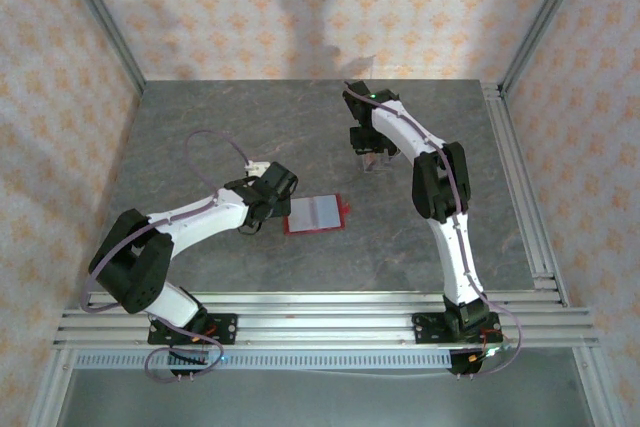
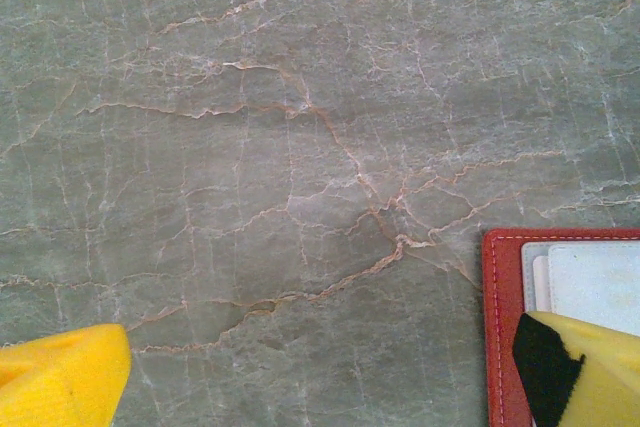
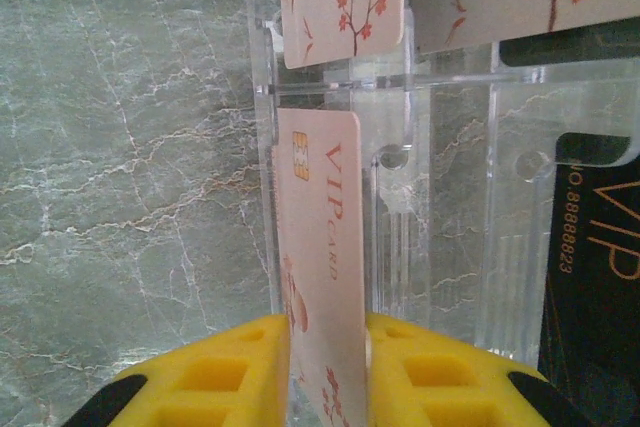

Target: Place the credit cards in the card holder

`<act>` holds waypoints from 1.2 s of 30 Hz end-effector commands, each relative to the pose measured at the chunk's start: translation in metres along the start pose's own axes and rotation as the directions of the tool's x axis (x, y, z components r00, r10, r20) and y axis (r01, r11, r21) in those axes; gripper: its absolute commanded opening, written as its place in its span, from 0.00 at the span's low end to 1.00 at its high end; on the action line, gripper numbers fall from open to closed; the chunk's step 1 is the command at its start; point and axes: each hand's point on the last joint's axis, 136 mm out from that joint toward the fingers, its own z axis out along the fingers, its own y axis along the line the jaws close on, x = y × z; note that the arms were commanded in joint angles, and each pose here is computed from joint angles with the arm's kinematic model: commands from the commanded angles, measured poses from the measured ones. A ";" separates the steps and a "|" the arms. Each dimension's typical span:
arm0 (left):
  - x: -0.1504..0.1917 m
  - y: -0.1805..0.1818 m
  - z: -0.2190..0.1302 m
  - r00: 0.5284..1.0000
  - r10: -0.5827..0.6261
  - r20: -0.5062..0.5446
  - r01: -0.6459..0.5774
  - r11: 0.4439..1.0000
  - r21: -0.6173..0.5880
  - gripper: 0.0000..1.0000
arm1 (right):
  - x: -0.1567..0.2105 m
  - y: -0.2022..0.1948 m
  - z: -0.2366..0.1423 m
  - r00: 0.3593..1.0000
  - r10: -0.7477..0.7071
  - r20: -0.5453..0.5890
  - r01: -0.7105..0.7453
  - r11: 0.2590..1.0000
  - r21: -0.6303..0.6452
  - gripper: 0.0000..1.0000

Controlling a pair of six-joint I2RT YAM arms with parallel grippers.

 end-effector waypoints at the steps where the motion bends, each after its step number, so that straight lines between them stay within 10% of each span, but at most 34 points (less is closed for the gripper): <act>1: -0.006 0.005 0.002 1.000 0.005 0.010 -0.005 1.000 -0.030 1.00 | -0.010 -0.003 -0.016 0.999 0.008 0.031 -0.008 1.000 -0.008 0.24; 36: -0.003 0.004 0.005 1.000 0.009 0.003 -0.009 1.000 -0.026 1.00 | -0.020 -0.015 -0.030 0.997 0.014 0.072 -0.015 1.000 0.019 0.31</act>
